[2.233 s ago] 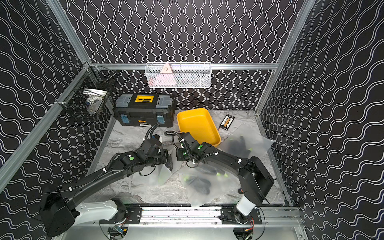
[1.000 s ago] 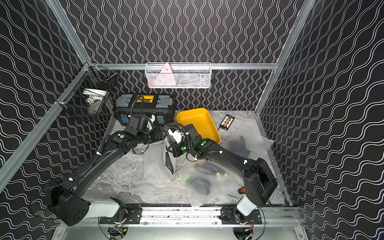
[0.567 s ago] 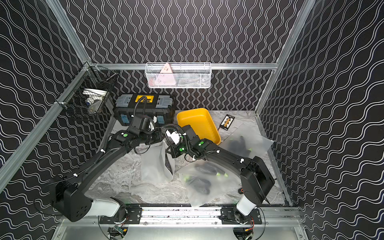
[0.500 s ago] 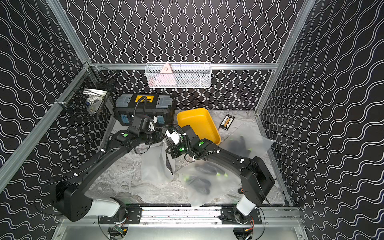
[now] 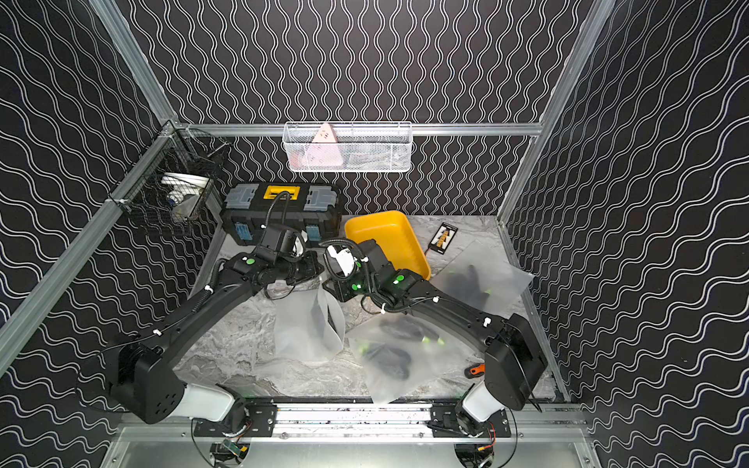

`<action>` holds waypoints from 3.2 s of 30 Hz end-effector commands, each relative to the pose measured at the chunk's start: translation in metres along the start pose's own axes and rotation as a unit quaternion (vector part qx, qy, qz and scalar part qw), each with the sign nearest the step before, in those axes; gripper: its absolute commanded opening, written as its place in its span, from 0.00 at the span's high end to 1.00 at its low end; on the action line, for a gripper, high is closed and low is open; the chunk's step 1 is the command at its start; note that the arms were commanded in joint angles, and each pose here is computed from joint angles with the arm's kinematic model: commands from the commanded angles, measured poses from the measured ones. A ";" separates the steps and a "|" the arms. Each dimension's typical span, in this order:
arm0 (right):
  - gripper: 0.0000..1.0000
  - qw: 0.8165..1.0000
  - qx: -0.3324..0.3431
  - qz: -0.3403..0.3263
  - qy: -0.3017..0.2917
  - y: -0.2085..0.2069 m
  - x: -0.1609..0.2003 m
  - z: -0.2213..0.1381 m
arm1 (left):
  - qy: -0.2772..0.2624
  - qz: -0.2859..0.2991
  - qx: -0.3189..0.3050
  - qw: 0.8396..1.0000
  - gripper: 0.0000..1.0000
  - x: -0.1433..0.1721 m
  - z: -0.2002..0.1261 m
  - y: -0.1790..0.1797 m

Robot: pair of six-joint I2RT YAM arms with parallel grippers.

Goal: Place the eggplant in a zip-top bag and seal the zipper
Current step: Zip the zipper on the zipper food storage bag.

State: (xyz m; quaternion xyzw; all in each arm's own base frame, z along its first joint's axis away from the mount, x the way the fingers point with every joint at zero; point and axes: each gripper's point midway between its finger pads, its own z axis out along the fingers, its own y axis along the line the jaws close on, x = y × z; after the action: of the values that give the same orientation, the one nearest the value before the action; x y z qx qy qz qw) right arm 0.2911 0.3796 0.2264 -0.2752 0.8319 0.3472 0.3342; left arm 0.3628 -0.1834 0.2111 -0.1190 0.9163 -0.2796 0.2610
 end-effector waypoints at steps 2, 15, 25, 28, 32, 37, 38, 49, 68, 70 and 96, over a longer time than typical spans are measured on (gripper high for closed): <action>0.64 0.999 0.050 -0.001 -0.004 -0.013 0.000 0.011 | 0.001 -0.018 0.014 1.000 0.99 -0.002 0.002 -0.004; 0.64 0.984 0.165 -0.022 -0.069 -0.012 -0.010 0.024 | 0.015 -0.056 -0.006 0.998 0.97 0.005 0.008 0.006; 0.63 0.976 0.202 -0.004 -0.085 -0.018 -0.011 0.027 | 0.024 -0.072 -0.007 0.997 0.97 0.008 0.011 0.008; 0.68 0.975 0.205 -0.006 -0.082 -0.018 -0.009 0.032 | 0.026 -0.073 -0.008 0.997 0.97 0.008 0.012 0.008; 0.72 0.973 0.215 -0.009 -0.079 -0.020 -0.006 0.034 | 0.027 -0.074 -0.007 0.997 0.97 0.008 0.013 0.008; 0.79 0.971 0.226 -0.013 -0.080 -0.022 -0.006 0.034 | 0.032 -0.079 -0.002 0.996 0.97 0.009 0.015 0.007; 0.81 0.970 0.228 -0.013 -0.080 -0.022 -0.005 0.035 | 0.032 -0.079 -0.002 0.996 0.97 0.009 0.015 0.006; 0.95 0.972 0.222 -0.013 -0.077 -0.021 0.000 0.023 | 0.017 -0.090 -0.018 0.996 1.00 0.000 0.011 0.016; 0.97 0.990 0.133 0.036 -0.023 0.003 0.041 -0.008 | -0.033 -0.136 -0.072 0.988 1.00 -0.025 0.003 0.058; 0.97 0.991 0.127 0.041 -0.015 0.006 0.046 -0.015 | -0.037 -0.142 -0.077 0.986 1.00 -0.027 0.002 0.064; 0.92 0.990 0.109 0.086 0.033 -0.003 0.122 -0.062 | -0.066 -0.155 -0.099 0.981 1.00 -0.040 -0.002 0.079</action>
State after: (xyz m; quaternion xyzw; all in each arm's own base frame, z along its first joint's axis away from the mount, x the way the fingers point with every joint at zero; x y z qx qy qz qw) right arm 0.2028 0.3081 0.1810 -0.1720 0.8813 0.2861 0.3345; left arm 0.3732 -0.1177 0.1775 -0.2839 0.9039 -0.2355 0.2167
